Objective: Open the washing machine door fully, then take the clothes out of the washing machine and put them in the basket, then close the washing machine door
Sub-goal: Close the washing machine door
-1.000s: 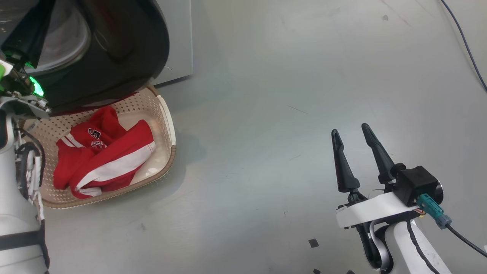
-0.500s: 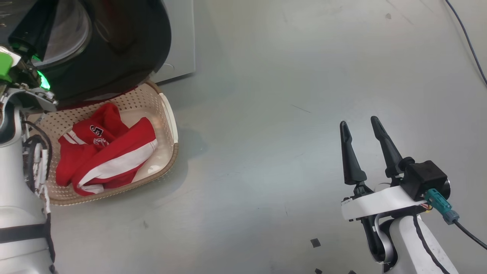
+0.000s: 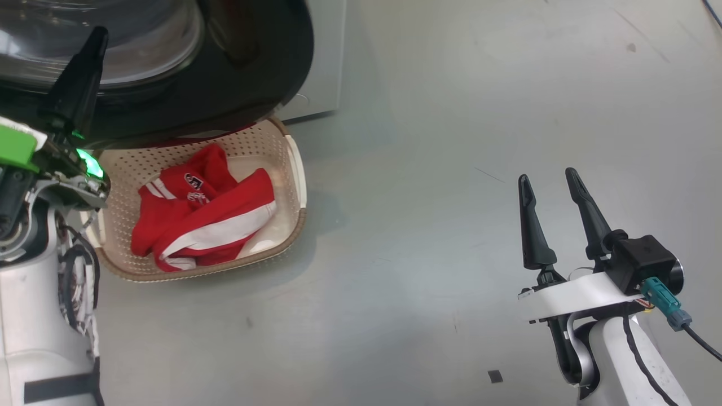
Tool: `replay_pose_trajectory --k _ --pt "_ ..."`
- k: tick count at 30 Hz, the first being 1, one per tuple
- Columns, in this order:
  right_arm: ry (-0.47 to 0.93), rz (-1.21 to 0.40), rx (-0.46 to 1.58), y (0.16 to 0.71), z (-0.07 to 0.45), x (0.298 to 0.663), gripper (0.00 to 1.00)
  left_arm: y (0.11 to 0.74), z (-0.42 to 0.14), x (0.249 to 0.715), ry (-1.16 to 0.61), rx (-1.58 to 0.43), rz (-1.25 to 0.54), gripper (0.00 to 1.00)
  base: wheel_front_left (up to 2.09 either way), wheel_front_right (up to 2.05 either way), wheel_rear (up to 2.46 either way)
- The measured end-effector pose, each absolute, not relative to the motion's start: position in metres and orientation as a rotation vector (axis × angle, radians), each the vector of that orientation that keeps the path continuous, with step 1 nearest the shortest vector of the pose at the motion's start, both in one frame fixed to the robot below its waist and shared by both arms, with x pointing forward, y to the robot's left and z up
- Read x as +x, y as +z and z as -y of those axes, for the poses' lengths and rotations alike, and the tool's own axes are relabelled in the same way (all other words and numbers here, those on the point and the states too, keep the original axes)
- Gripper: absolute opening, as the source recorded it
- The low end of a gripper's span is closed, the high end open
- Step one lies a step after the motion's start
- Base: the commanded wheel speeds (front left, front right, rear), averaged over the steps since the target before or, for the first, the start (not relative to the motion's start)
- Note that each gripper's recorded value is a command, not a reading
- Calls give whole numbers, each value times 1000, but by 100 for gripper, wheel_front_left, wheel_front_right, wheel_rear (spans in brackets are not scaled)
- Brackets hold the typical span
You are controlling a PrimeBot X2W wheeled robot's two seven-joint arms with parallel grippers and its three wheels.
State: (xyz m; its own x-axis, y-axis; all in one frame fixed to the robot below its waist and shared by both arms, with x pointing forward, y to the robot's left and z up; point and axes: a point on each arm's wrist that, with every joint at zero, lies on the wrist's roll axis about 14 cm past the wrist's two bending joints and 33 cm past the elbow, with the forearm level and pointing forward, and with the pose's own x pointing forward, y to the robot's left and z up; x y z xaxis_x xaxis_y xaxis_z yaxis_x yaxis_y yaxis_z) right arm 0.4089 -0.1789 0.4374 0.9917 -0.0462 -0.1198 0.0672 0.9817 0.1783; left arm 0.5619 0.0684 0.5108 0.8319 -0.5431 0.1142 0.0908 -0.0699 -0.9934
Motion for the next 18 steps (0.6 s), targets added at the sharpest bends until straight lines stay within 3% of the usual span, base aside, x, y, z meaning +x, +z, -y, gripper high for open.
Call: replay_pose_trajectory --k 8,13,14,16,18 --pt "8 -102 173 441 163 417 100 498 -116 530 -395 -1568 -307 0 0 0 0" --pt "48 -92 173 445 152 419 100 494 -137 504 -326 -1580 -276 53 0 0 0" --pt "55 -90 173 446 150 420 100 494 -142 499 -307 -1580 -264 86 0 0 0" --pt "71 -80 171 449 145 420 100 494 -152 490 -280 -1576 -248 100 0 0 0" --pt "87 -71 174 453 141 420 100 493 -158 480 -257 -1573 -237 100 0 0 0"
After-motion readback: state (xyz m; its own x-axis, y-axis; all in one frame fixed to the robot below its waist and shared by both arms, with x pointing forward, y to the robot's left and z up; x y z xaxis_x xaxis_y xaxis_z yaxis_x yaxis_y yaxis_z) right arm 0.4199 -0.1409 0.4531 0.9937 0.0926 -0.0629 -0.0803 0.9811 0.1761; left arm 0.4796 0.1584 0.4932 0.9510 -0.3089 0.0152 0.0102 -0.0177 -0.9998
